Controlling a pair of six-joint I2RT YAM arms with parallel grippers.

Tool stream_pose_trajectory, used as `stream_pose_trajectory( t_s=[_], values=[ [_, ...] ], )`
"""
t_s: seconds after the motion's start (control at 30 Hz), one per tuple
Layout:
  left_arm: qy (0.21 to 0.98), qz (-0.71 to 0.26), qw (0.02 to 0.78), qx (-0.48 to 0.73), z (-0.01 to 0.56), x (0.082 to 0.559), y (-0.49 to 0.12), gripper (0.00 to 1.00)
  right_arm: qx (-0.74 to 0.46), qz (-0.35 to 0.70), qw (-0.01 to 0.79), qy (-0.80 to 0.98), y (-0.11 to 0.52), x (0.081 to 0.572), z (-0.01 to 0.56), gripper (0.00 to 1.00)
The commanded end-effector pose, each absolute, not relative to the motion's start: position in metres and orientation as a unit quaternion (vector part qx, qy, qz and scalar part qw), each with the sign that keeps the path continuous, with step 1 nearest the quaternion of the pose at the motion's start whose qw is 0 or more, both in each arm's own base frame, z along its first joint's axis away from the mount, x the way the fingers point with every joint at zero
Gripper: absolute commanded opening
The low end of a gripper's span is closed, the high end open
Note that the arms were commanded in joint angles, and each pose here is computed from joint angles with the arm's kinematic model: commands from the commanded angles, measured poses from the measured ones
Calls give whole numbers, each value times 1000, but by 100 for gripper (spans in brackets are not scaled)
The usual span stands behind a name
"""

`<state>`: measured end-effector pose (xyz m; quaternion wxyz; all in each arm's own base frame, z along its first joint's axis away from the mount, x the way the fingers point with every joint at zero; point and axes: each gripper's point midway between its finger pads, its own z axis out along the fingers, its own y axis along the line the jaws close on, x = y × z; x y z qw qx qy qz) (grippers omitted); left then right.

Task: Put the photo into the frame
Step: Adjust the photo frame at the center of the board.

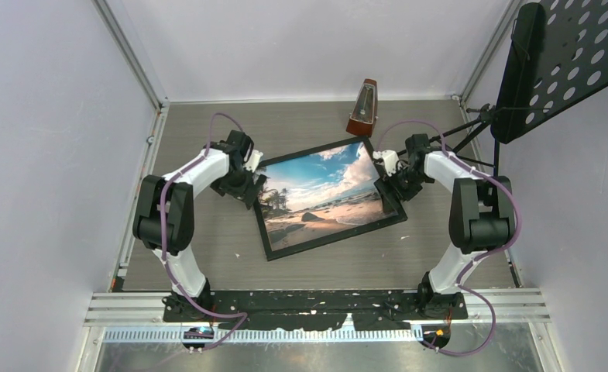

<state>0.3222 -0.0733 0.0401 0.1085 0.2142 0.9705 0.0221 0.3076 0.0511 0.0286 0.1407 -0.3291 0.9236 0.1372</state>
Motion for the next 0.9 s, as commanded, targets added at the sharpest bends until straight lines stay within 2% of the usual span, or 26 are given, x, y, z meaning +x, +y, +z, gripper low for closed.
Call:
stream_pose_trajectory(
  t_s=[0.0, 0.13, 0.87],
  values=[
    [974, -1, 116, 193, 46, 320, -81, 100, -360, 165, 136, 908, 59, 303, 35, 83],
    [975, -4, 116, 187, 42, 316, -81, 97, -377, 184, 128, 899, 65, 294, 35, 83],
    [971, 11, 141, 195, 53, 319, -76, 100, -488, 210, 100, 841, 111, 237, 43, 83]
  ],
)
